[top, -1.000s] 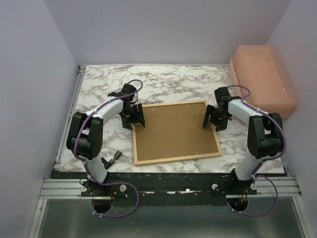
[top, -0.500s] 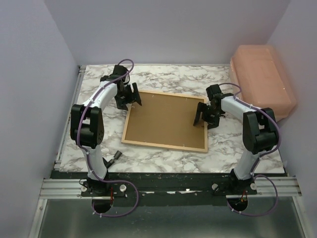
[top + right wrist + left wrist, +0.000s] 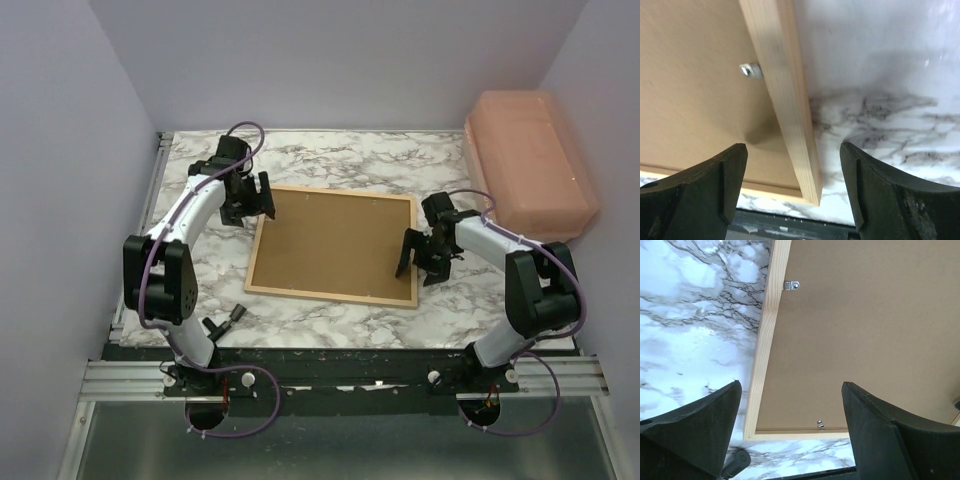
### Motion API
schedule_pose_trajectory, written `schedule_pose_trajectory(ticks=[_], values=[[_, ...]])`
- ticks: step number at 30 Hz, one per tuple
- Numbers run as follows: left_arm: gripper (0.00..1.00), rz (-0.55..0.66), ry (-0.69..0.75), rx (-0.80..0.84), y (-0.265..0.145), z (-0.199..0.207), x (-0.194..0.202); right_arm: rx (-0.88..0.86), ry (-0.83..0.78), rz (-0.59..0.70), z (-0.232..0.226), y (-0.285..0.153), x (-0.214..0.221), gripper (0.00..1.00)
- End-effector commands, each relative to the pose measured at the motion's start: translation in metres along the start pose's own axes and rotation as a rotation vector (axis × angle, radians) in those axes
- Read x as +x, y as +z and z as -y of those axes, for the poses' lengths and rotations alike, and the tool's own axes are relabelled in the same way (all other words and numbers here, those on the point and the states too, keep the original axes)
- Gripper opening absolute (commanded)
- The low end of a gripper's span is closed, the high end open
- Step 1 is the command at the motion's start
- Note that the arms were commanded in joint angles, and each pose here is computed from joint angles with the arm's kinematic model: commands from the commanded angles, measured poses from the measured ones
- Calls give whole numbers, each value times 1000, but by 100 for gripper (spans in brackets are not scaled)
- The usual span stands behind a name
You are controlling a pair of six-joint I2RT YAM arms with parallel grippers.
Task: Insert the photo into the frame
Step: Install the photo frame at the center of the board, then turn over the photo frame at the center of the board.
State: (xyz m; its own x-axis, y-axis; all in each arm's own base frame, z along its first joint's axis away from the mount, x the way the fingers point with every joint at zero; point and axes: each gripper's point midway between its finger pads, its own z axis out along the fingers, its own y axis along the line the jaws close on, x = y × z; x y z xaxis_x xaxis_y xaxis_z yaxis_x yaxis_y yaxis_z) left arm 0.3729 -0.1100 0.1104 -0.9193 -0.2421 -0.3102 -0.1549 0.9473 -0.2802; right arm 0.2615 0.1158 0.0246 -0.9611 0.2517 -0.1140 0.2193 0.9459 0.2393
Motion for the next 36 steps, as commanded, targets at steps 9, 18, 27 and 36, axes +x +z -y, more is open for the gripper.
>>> schedule_pose_trajectory(ticks=[9, 18, 27, 36], values=[[91, 195, 333, 83, -55, 54, 45, -16, 82, -163, 13, 2, 65, 48], [99, 299, 507, 337, -78, 109, 89, 1, 47, -147, 7, -4, 45, 2], [98, 355, 698, 485, -97, 135, 131, -14, -2, -98, -13, -40, 16, 0], [97, 386, 907, 410, -88, 149, 156, -85, -33, -84, -35, -86, 8, 0]])
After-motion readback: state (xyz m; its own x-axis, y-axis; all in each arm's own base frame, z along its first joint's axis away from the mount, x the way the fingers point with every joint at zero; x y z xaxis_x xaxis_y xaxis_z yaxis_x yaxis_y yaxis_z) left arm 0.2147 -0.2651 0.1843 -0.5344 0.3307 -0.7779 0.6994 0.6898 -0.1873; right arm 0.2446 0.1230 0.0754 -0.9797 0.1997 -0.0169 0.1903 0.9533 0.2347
